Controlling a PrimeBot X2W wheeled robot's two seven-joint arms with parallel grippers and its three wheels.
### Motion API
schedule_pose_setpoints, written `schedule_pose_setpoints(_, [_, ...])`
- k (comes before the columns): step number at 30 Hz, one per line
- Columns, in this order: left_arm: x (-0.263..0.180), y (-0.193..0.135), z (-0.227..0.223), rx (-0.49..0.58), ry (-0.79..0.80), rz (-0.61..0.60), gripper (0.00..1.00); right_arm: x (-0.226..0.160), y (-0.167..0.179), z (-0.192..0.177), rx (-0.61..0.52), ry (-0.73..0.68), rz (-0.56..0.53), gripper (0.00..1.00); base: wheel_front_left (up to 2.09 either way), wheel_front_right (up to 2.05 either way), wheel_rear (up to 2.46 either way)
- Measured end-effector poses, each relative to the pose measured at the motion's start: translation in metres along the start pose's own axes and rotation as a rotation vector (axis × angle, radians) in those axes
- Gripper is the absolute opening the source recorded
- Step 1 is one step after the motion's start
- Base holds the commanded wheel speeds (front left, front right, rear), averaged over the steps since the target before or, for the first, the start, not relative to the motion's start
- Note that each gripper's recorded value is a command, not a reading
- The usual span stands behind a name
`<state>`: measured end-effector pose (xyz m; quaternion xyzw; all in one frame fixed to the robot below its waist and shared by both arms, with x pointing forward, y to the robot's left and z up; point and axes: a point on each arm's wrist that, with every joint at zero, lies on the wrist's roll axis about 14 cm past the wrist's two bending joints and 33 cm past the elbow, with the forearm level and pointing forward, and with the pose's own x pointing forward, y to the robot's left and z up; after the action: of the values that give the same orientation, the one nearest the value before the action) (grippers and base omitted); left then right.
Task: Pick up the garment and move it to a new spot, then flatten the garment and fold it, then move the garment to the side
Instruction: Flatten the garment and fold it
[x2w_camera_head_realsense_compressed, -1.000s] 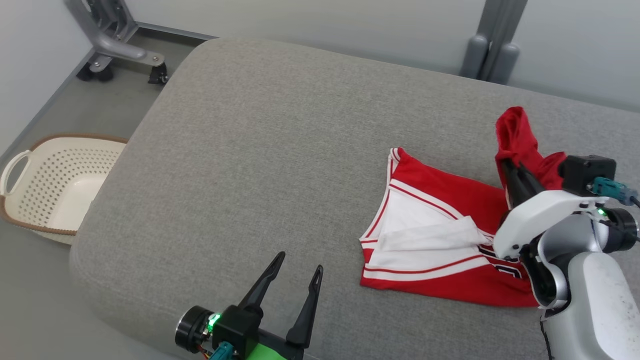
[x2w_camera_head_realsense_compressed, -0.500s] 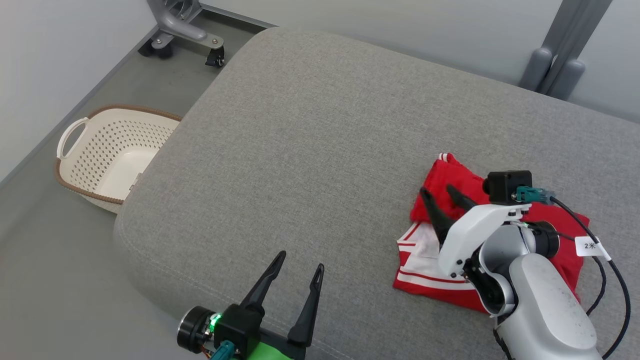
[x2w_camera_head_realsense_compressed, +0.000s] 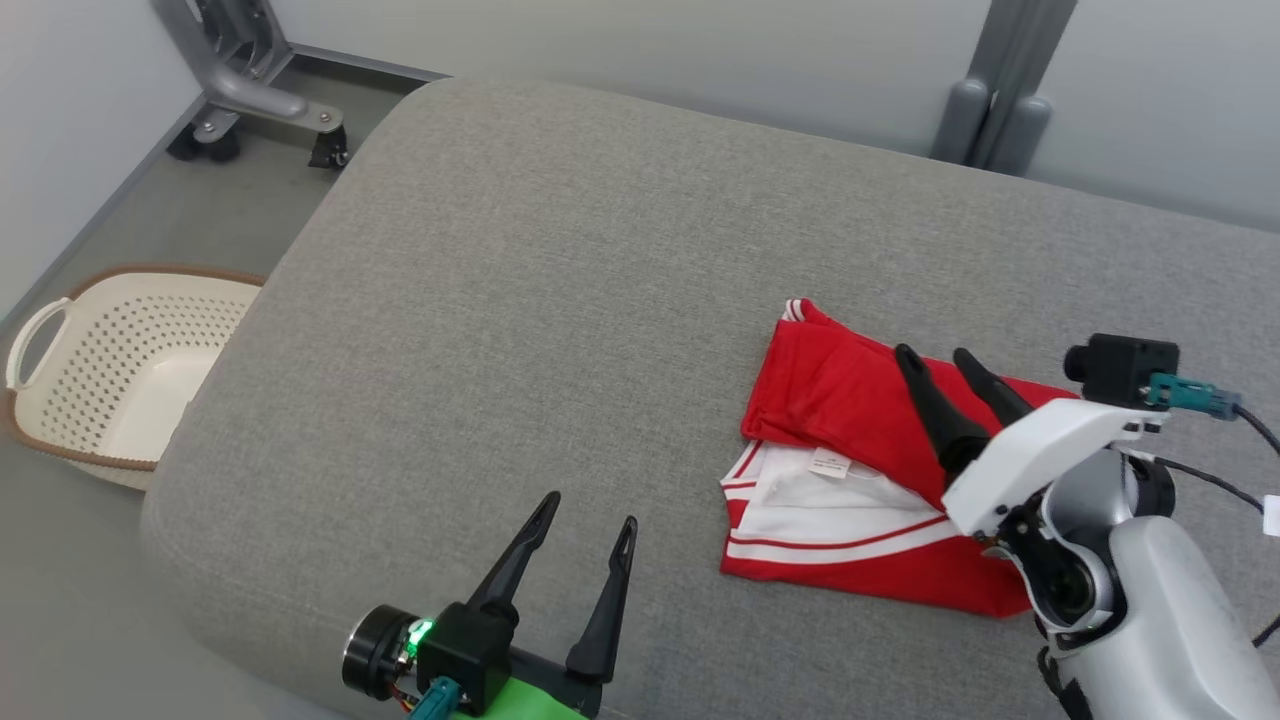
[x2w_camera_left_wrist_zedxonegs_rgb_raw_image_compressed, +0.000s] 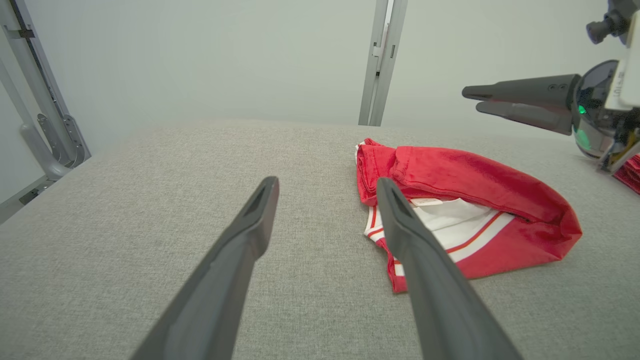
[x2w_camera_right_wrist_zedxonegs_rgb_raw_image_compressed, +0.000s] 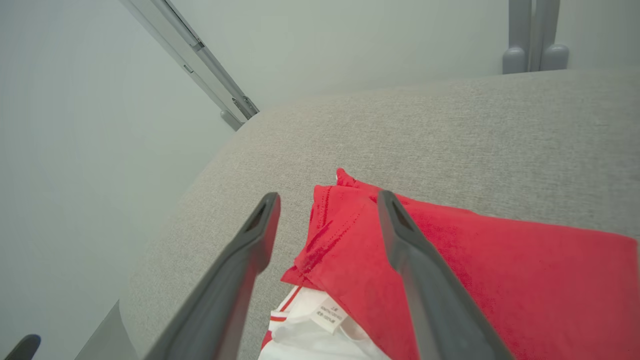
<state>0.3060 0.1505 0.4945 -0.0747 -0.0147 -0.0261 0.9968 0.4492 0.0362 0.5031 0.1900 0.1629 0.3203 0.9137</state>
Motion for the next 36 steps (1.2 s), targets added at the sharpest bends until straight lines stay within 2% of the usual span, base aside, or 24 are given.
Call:
schedule_pose_setpoints(2, [0.004, -0.005, 0.000, -0.001, -0.001, -0.020, 1.00, -0.012, -0.021, 0.004, 0.053, 0.004, -0.044, 0.00, 0.00, 0.00, 0.00])
schedule_pose_setpoints(5, [0.007, -0.010, -0.001, -0.004, 0.003, -0.042, 1.00, -0.026, -0.046, 0.004, 0.124, 0.028, -0.093, 0.00, 0.00, 0.00, 0.00])
schedule_pose_setpoints(7, [0.010, -0.016, -0.004, -0.008, 0.012, -0.061, 1.00, -0.034, -0.069, -0.005, 0.227, 0.099, -0.128, 0.00, 0.00, 0.00, 0.00])
schedule_pose_setpoints(14, [0.011, -0.011, -0.007, -0.015, 0.025, -0.047, 1.00, -0.021, -0.082, -0.028, 0.474, 0.303, -0.090, 0.00, 0.00, 0.00, 0.00])
schedule_pose_setpoints(18, [0.011, -0.007, -0.009, -0.014, 0.034, -0.031, 1.00, -0.020, -0.100, -0.048, 0.495, 0.424, -0.133, 0.00, 0.00, 0.00, 0.00])
schedule_pose_setpoints(24, [0.011, -0.001, -0.011, -0.015, 0.045, -0.010, 1.00, -0.005, -0.069, -0.064, 0.575, 0.516, -0.033, 0.00, 0.00, 0.00, 0.00])
schedule_pose_setpoints(28, [0.013, -0.007, -0.012, -0.018, 0.047, -0.028, 1.00, -0.007, -0.052, -0.067, 0.610, 0.527, 0.018, 0.00, 0.00, 0.00, 0.00])
schedule_pose_setpoints(36, [0.016, -0.012, -0.009, 0.006, 0.034, -0.060, 1.00, -0.023, -0.017, -0.077, 0.601, 0.585, 0.118, 0.00, 0.00, 0.00, 0.00])
